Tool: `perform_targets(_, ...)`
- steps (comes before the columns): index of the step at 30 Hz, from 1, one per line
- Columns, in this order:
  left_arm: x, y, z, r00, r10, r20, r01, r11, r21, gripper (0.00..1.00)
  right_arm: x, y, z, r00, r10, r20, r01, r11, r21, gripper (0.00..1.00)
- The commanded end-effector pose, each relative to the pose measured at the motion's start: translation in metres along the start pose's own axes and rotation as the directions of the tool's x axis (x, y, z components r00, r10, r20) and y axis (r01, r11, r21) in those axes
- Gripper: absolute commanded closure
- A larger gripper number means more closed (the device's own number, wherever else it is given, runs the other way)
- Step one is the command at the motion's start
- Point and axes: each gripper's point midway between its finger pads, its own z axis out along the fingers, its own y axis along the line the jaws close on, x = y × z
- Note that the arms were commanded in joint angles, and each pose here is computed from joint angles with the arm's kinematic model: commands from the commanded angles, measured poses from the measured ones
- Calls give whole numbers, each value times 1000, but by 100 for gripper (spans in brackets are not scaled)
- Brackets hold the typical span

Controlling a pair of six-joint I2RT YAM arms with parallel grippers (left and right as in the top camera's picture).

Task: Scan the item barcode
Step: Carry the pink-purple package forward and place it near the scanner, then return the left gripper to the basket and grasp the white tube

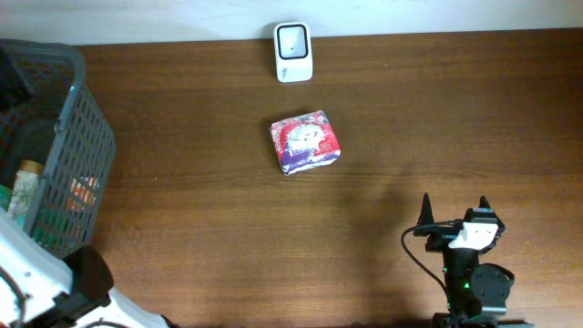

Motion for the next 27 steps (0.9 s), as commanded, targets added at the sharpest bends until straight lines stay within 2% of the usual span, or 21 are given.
perform_targets(1,25,63,49,986,-116,-120,102,988,-118,15,3,1,0,1000,7,-4,-7,1000,-4,1)
perform_targets(4,63,87,104,957,-162,-242,129,981,-148,16,3,1,0,1000,7,-4,-7,1000,-4,1)
perform_targets(6,89,121,141,947,-165,-277,77,949,-306,16,3,1,0,1000,7,-4,-7,1000,-4,1)
perform_targets(7,104,133,155,940,-169,-296,54,932,-359,21,3,1,0,1000,7,-4,-7,1000,-4,1)
perform_targets(9,128,151,177,932,-126,-339,-32,905,-423,21,3,1,0,1000,7,-4,-7,1000,-5,1)
perform_targets(12,162,155,213,895,92,-437,-256,907,-335,21,3,1,0,1000,7,-4,-7,1000,-4,1)
perform_targets(13,168,162,219,881,134,-454,-313,885,-345,18,3,1,0,1000,7,-4,-7,1000,-4,1)
perform_targets(16,153,169,231,916,152,-372,-304,867,-395,21,3,1,0,1000,7,-4,-7,1000,-5,1)
perform_targets(19,145,156,245,920,220,-325,-322,895,-307,23,3,1,0,1000,7,-4,-7,1000,-5,2)
perform_targets(22,175,156,266,887,206,-413,-332,906,-262,26,3,1,0,1000,7,-4,-7,1000,-5,1)
perform_targets(23,189,159,270,865,196,-462,-342,904,-258,37,3,1,0,1000,7,-4,-7,1000,-4,1)
perform_targets(24,196,163,272,853,189,-487,-352,896,-269,41,3,1,0,1000,7,-4,-7,1000,-4,1)
perform_targets(27,211,167,277,832,174,-527,-351,900,-257,37,3,1,0,1000,7,-4,-7,1000,-4,2)
